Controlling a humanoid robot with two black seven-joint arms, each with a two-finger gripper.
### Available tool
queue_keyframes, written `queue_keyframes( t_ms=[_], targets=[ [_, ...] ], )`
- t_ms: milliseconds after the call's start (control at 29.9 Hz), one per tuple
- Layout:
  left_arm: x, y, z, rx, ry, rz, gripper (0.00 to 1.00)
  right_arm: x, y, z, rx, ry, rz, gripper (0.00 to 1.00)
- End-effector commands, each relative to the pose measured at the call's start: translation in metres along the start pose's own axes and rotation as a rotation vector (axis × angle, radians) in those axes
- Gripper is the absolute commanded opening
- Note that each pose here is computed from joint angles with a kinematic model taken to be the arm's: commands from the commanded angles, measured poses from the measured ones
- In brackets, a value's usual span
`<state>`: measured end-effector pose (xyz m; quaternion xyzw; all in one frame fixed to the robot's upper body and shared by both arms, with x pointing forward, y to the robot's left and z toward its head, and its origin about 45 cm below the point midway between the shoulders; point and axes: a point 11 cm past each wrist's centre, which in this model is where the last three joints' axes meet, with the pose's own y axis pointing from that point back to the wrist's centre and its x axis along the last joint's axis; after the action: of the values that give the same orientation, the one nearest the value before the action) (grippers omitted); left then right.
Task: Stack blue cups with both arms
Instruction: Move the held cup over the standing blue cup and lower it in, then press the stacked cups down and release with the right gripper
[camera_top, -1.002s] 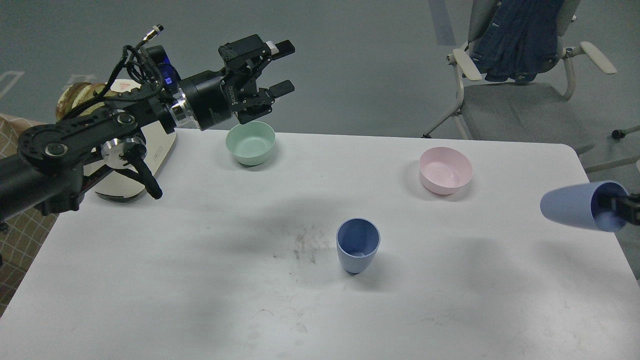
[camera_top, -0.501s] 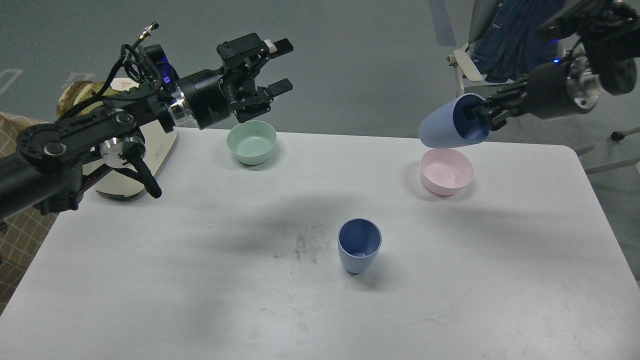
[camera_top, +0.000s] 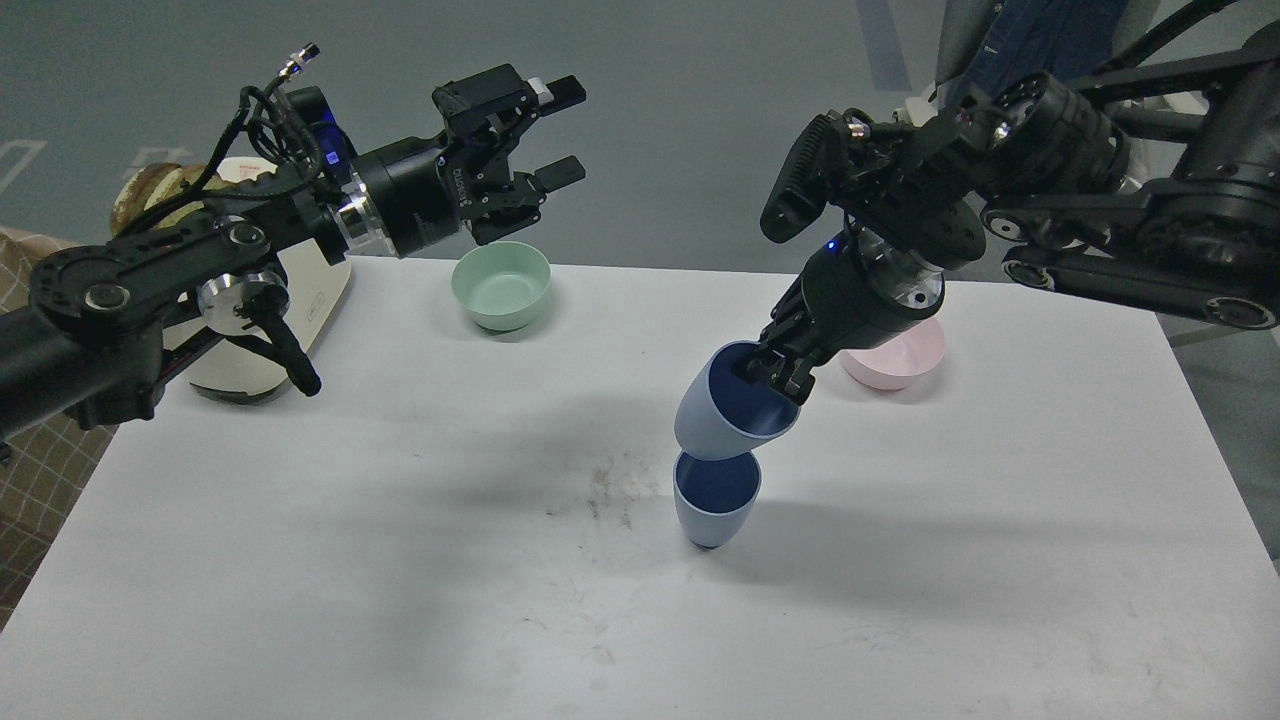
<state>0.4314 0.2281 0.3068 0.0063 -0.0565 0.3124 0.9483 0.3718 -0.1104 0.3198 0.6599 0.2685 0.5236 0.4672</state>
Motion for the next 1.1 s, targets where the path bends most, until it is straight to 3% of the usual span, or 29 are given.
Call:
queue_keyframes(
  t_ms=[0, 434, 468, 501, 535, 668, 869, 969, 1069],
  targets=[
    [0.001, 0.001, 0.0, 0.002, -0.001, 0.003, 0.87, -0.004, -0.004, -0.005, 0.014, 0.006, -0.019, 0.0],
    [0.005, 0.004, 0.003, -0.005, -0.005, 0.014, 0.87, -0.014, -0.013, -0.013, 0.039, 0.008, -0.067, 0.0],
    [0.005, 0.004, 0.003, -0.007, -0.004, 0.016, 0.87, -0.014, -0.013, -0.013, 0.043, 0.002, -0.064, 0.17],
    [0.005, 0.004, 0.003, -0.007, -0.004, 0.016, 0.87, -0.014, -0.013, -0.013, 0.043, 0.002, -0.064, 0.17],
    [0.005, 0.004, 0.003, -0.007, -0.005, 0.014, 0.87, -0.014, -0.013, -0.014, 0.047, -0.005, -0.061, 0.34],
    [0.005, 0.004, 0.004, -0.008, -0.004, 0.015, 0.87, -0.011, -0.013, -0.017, 0.072, -0.051, -0.038, 0.6],
    [0.005, 0.004, 0.004, -0.007, -0.005, 0.016, 0.87, -0.007, -0.01, -0.013, 0.073, -0.085, -0.01, 0.75],
    [0.006, 0.004, 0.004, -0.007, -0.006, 0.018, 0.87, -0.001, -0.003, -0.006, 0.071, -0.145, 0.037, 0.79],
    [0.008, 0.006, 0.002, -0.001, -0.006, 0.026, 0.87, 0.013, 0.023, 0.02, 0.048, -0.278, 0.177, 0.87]
  ],
)
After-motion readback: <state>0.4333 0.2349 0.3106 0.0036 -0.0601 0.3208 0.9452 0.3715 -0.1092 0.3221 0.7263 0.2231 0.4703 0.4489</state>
